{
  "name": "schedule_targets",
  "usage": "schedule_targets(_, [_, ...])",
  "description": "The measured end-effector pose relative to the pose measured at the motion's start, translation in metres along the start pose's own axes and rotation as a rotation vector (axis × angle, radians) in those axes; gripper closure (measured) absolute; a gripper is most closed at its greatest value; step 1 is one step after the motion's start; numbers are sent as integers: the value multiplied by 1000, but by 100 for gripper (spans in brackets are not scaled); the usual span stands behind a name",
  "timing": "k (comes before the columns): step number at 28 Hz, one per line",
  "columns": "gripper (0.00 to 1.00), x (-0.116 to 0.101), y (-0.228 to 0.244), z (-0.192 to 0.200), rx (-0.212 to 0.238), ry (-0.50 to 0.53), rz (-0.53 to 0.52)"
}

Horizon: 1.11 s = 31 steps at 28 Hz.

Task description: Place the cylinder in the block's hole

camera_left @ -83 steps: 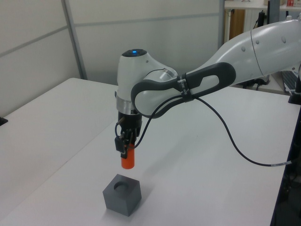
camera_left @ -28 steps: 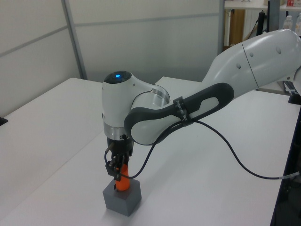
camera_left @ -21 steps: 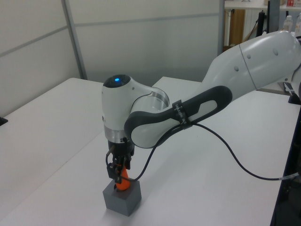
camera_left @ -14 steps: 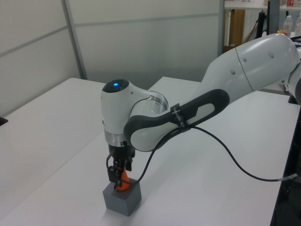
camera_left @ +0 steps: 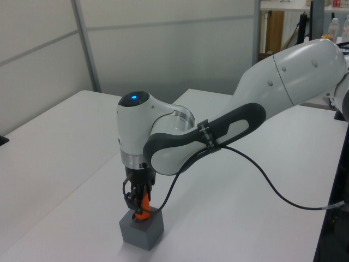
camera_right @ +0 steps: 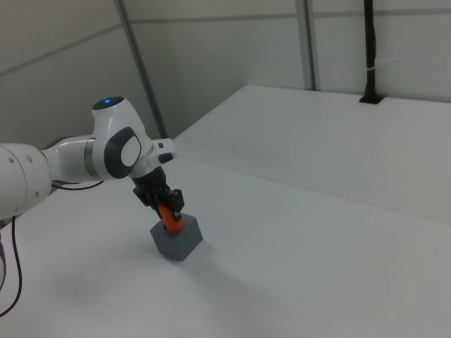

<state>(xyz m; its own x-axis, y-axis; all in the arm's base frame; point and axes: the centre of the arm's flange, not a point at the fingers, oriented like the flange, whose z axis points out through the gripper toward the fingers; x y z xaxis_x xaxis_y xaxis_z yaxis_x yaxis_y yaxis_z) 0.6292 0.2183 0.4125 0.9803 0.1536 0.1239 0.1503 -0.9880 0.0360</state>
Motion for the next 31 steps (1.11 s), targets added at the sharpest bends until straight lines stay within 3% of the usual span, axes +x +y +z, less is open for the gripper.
schedule_targets(19, [49, -2, -10, 0, 3, -1, 17])
schedule_targets(31, [3, -2, -10, 0, 3, -1, 18])
